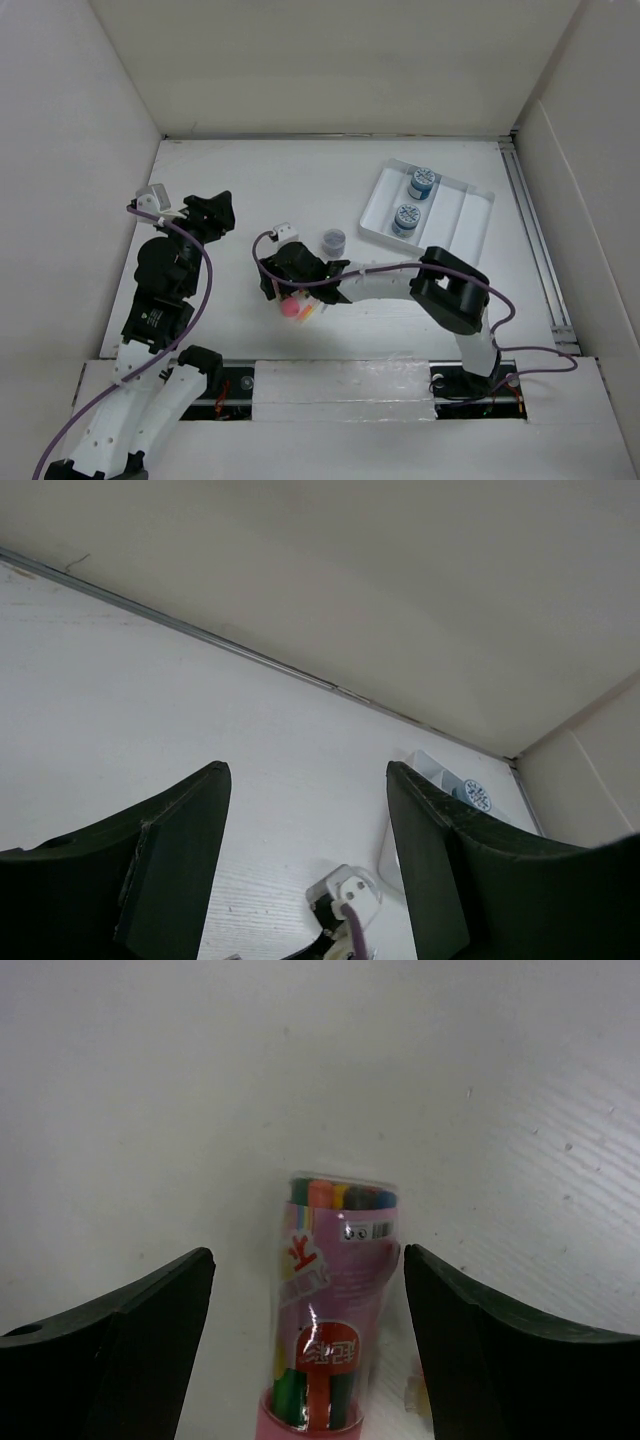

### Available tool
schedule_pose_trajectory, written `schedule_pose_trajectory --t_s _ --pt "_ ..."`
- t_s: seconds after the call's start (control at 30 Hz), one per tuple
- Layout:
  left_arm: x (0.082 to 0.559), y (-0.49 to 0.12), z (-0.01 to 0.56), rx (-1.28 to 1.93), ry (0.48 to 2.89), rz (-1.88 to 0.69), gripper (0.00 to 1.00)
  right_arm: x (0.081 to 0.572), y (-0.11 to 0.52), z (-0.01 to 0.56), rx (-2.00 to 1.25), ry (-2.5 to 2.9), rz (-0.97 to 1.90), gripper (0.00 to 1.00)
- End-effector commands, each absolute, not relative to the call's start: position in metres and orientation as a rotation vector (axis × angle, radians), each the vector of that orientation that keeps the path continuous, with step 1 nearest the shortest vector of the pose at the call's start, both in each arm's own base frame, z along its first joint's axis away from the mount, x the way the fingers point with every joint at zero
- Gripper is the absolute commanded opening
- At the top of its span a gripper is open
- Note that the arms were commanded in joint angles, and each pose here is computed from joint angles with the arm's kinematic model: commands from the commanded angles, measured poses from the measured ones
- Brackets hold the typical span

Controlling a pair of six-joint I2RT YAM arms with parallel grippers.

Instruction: Organize the desk

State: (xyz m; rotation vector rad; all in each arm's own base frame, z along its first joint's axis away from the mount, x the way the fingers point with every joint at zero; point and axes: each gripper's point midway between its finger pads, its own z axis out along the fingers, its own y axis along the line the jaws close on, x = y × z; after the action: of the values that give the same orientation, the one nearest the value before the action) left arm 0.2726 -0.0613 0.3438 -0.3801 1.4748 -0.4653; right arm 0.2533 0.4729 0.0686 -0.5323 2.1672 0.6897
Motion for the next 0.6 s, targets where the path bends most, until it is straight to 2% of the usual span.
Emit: schedule_pose_trajectory --t_s 0.0,0.17,0.23,0.27,0.33,0.37,0.4,0.57 --pt "0.269 -0.063 0.367 -0.367 1.413 -0.502 0.60 0.244 0.485 0.067 -0.589 2.197 0.703 0.81" --pt "0.268 -0.060 0.369 -0.374 1.405 -0.493 0.60 0.254 0.477 0.052 -0.516 2.240 0.599 0.73" --pt "0.266 -0.063 0.371 -0.361 1.400 -0.511 0.60 0.254 0.477 0.050 -0.515 2.243 0.597 0.55" --pt "0.264 -0.062 0.373 -0.359 1.391 -0.510 0.60 0.255 0.478 0.051 -0.506 2.241 0.598 0.40" --pt "0.265 -0.061 0.371 -0.369 1.395 -0.501 0.60 0.256 0.476 0.057 -0.488 2.247 0.586 0.32" --pt "0.266 -0.064 0.369 -0.358 1.408 -0.510 0.60 0.260 0.486 0.086 -0.451 2.177 0.665 0.24" --pt "0.266 -0.064 0.370 -0.358 1.406 -0.511 0.60 0.260 0.486 0.086 -0.451 2.177 0.666 0.24" --pt "0.266 -0.063 0.370 -0.358 1.405 -0.509 0.60 0.297 0.482 0.167 -0.258 2.021 0.805 0.23"
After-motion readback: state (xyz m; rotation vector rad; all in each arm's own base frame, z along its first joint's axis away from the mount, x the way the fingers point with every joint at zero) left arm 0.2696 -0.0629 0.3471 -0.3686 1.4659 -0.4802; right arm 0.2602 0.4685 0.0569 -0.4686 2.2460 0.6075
